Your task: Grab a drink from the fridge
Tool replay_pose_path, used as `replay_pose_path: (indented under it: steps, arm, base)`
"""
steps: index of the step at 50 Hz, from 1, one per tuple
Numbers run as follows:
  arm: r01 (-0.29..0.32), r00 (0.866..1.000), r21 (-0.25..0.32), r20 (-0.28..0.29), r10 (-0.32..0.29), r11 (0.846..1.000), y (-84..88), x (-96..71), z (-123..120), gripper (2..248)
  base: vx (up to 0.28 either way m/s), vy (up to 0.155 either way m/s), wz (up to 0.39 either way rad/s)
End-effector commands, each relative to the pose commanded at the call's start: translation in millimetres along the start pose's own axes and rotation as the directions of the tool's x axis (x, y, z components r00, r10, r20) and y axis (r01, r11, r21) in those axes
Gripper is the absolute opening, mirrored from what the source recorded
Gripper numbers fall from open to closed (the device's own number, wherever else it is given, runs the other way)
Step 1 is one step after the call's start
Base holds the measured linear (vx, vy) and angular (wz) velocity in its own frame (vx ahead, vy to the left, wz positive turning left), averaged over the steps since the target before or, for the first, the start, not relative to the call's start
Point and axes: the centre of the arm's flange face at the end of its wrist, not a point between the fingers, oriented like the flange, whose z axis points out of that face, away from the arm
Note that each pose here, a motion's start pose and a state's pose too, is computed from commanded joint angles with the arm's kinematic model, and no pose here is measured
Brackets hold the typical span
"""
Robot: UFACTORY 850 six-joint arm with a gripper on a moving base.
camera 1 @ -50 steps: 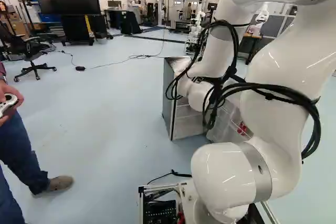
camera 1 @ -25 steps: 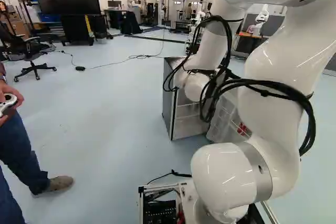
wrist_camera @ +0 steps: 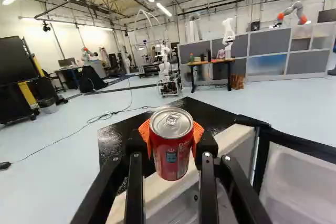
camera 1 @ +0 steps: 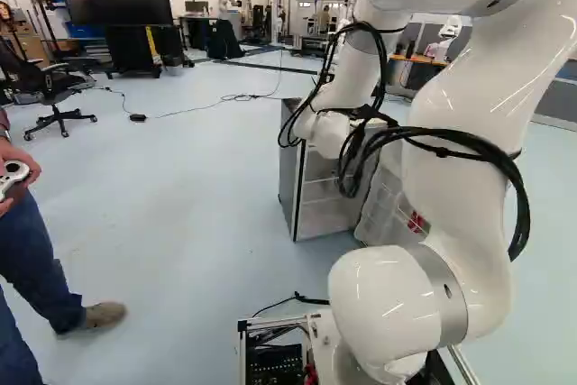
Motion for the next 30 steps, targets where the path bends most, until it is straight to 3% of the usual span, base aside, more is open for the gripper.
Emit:
replay_pose_path:
  steps: [30]
  arm:
    - [0.067,0.994,0.172,0.073,-0.081,0.983,-22.1,-17.5,64,96]
  base:
    - [0.0,0.0,0.0]
